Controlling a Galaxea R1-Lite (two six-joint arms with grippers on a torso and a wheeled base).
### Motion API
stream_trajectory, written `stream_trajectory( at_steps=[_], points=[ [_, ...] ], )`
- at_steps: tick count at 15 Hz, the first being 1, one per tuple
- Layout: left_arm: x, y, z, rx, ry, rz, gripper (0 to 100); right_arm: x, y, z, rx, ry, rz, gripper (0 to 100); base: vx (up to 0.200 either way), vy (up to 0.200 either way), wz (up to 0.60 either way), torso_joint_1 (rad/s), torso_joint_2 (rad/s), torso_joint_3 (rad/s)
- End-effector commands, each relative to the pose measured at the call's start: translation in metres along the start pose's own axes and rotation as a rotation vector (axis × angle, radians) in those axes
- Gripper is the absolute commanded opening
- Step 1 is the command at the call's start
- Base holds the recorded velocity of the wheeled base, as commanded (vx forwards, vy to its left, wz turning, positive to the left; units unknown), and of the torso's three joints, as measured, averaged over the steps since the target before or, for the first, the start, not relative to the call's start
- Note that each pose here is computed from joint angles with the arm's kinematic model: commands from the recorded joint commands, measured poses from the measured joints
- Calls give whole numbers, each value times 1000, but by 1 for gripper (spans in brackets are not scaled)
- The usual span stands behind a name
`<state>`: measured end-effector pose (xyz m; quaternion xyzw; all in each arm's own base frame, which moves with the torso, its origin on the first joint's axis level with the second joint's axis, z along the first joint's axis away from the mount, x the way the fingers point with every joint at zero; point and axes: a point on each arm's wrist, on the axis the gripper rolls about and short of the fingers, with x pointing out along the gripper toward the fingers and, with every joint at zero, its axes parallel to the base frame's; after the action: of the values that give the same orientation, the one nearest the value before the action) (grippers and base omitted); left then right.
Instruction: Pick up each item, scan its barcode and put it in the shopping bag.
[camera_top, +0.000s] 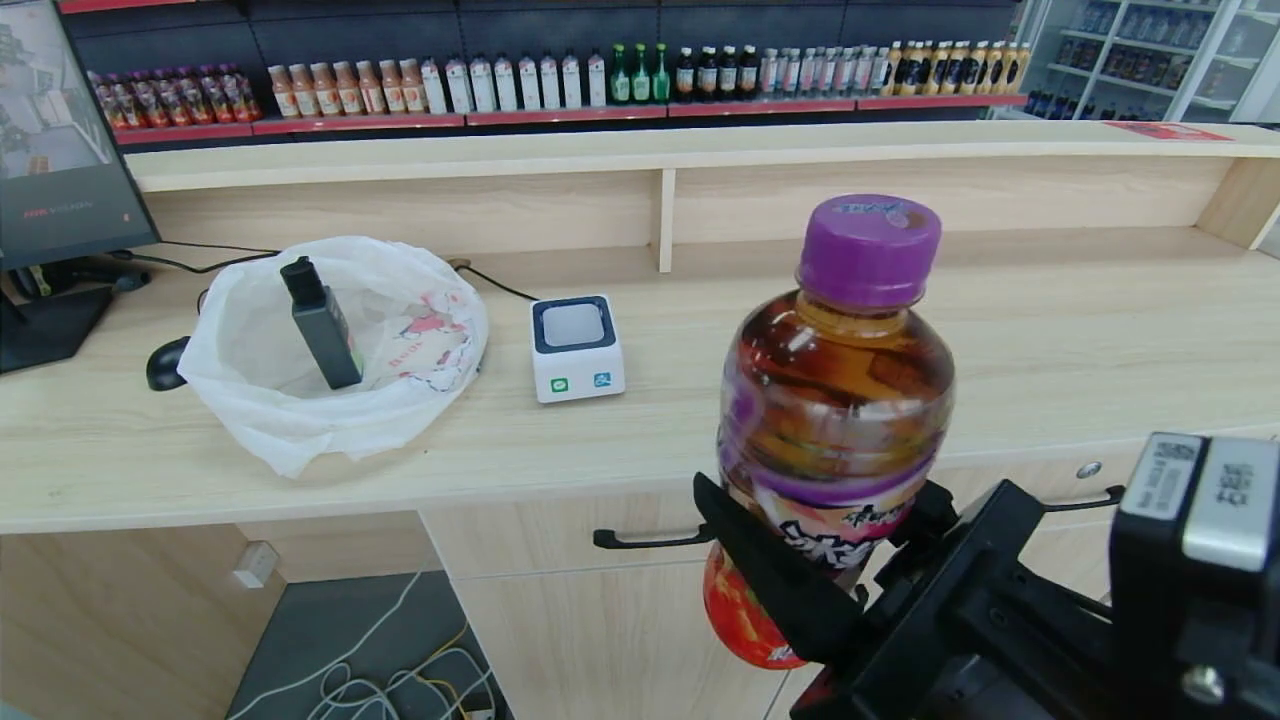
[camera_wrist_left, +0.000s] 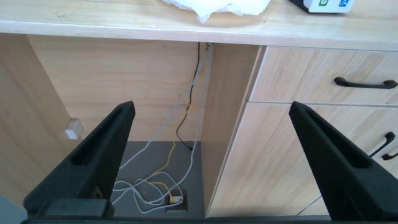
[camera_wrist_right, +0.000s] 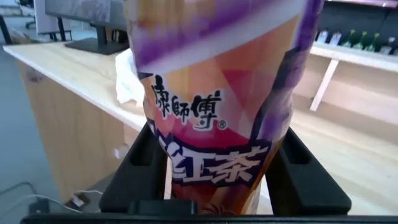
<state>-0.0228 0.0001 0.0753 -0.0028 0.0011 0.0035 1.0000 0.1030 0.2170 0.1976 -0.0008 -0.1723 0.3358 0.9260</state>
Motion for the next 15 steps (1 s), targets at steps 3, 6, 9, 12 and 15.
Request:
stream_trajectory(
  at_steps=[3, 6, 9, 12, 15],
  points=[
    [0, 0, 0, -1, -1, 1, 100, 7, -17, -6, 127, 7, -73, 0, 0, 0, 0, 0, 0, 0],
    [0, 0, 0, -1, -1, 1, 100, 12, -29, -8, 131, 4, -121, 0, 0, 0, 0, 0, 0, 0],
    [0, 0, 0, -1, -1, 1, 100, 17, -46, -11, 128, 0, -192, 0, 0, 0, 0, 0, 0, 0],
    [0, 0, 0, 1, -1, 1, 100, 27, -71, -19, 171, -2, -302, 0, 0, 0, 0, 0, 0, 0],
    [0, 0, 0, -2, -2, 1, 100, 26, -86, -22, 182, -4, -356, 0, 0, 0, 0, 0, 0, 0]
  ],
)
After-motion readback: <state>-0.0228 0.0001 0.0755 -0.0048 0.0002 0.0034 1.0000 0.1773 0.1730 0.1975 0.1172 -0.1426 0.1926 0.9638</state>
